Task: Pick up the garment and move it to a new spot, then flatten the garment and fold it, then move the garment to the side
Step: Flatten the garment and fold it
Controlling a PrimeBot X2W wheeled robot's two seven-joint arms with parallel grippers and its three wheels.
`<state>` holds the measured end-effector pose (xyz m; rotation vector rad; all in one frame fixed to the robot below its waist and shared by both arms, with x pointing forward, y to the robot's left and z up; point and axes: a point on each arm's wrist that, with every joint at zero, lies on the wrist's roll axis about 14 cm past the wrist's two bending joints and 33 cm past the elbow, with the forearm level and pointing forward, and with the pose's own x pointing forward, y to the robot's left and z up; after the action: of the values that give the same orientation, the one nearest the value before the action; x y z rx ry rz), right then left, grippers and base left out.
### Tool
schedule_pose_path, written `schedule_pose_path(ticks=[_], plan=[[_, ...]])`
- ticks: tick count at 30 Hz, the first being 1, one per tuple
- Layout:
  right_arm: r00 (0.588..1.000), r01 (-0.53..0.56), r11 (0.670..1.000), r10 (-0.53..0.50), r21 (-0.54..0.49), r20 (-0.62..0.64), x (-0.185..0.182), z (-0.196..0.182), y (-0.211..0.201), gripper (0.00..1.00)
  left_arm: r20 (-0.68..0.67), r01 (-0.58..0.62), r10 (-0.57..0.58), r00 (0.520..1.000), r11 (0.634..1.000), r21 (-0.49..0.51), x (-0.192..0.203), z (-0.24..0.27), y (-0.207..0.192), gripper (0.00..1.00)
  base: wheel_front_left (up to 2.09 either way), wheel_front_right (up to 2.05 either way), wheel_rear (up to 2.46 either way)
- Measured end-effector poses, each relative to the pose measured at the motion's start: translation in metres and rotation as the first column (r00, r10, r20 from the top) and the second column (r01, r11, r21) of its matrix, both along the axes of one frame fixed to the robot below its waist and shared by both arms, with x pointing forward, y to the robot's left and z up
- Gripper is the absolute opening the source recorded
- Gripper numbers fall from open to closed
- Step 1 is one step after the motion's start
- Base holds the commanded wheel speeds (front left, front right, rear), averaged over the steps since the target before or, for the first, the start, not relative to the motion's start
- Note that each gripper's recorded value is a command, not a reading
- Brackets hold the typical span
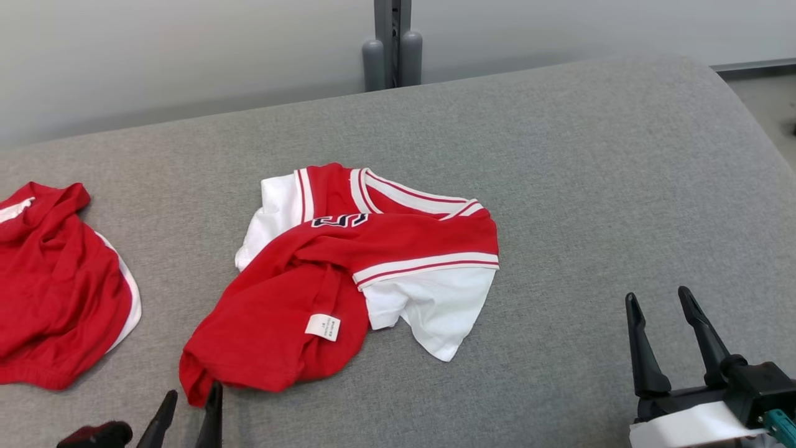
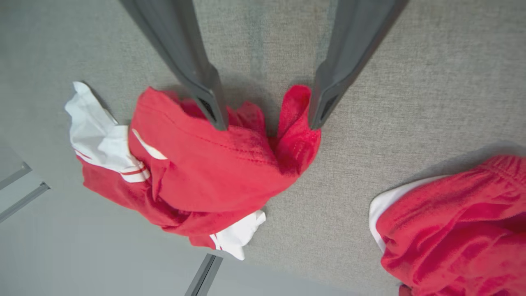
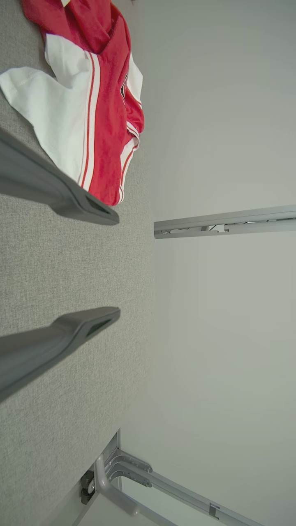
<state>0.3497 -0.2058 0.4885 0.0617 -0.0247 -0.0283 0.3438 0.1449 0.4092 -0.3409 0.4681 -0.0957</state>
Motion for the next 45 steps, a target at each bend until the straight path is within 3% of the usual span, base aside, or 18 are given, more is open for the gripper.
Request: schedule_pose_path(ticks=[3, 5, 10, 12, 23, 25, 26, 38, 41, 45], plan=[[1.0, -0.008, 1.0, 0.008, -0.003, 0.008, 0.0, 0.002, 0.002, 1.0, 0.059, -0.036, 0.04, 0.997, 0.997, -0.069, -0.007, 0.028, -0.004, 1.0, 0.0, 0.0, 0.0], [1.0, -0.014, 1.0, 0.014, -0.002, 0.013, 0.0, 0.004, 0.004, 1.0, 0.097, -0.046, 0.065, 0.993, 0.981, -0.187, -0.007, 0.049, -0.019, 1.0, 0.0, 0.0, 0.0], [0.999, -0.04, 0.999, 0.039, 0.001, 0.021, 0.002, 0.006, 0.012, 1.0, 0.009, -0.009, 0.012, 1.0, 0.955, -0.298, -0.025, 0.034, -0.05, 1.0, 0.0, 0.0, 0.0], [0.998, -0.053, 0.999, 0.053, 0.001, 0.027, 0.003, 0.008, 0.017, 1.0, -0.04, 0.006, -0.019, 0.999, 0.956, -0.294, -0.027, 0.017, -0.058, 1.0, 0.0, 0.0, 0.0], [1.0, -0.018, 1.0, 0.018, -0.012, 0.02, 0.001, 0.007, 0.005, 1.0, -0.019, 0.049, -0.058, 0.998, 0.948, -0.315, -0.001, -0.002, -0.08, 1.0, 0.0, 0.0, 0.0], [1.0, -0.013, 1.0, 0.013, -0.012, 0.019, 0.0, 0.006, 0.004, 1.0, -0.005, 0.056, -0.061, 0.998, 0.949, -0.311, 0.003, -0.001, -0.08, 0.2, 0.0, 0.0, 0.0], [1.0, -0.011, 1.0, 0.011, -0.012, 0.018, 0.0, 0.006, 0.003, 1.0, 0.008, 0.065, -0.066, 0.998, 0.95, -0.307, 0.005, 0.0, -0.08, 0.0, 0.0, 0.0, 0.0], [0.999, -0.037, 0.999, 0.037, -0.005, 0.01, 0.003, 0.003, 0.011, 1.0, 0.153, 0.112, -0.064, 0.986, 0.937, -0.332, 0.009, 0.066, -0.047, 0.0, 0.0, 0.0, 0.0], [0.998, -0.057, 0.998, 0.057, 0.002, 0.013, 0.006, 0.003, 0.017, 1.0, 0.081, 0.154, -0.134, 0.988, 0.919, -0.362, -0.014, 0.06, -0.05, 0.0, 0.0, 0.0, 0.0], [0.997, -0.075, 0.997, 0.075, 0.005, 0.012, 0.01, 0.002, 0.023, 1.0, -0.11, 0.167, -0.217, 0.97, 0.922, -0.35, -0.052, 0.017, -0.049, 0.0, 0.0, 0.0, 0.0]])
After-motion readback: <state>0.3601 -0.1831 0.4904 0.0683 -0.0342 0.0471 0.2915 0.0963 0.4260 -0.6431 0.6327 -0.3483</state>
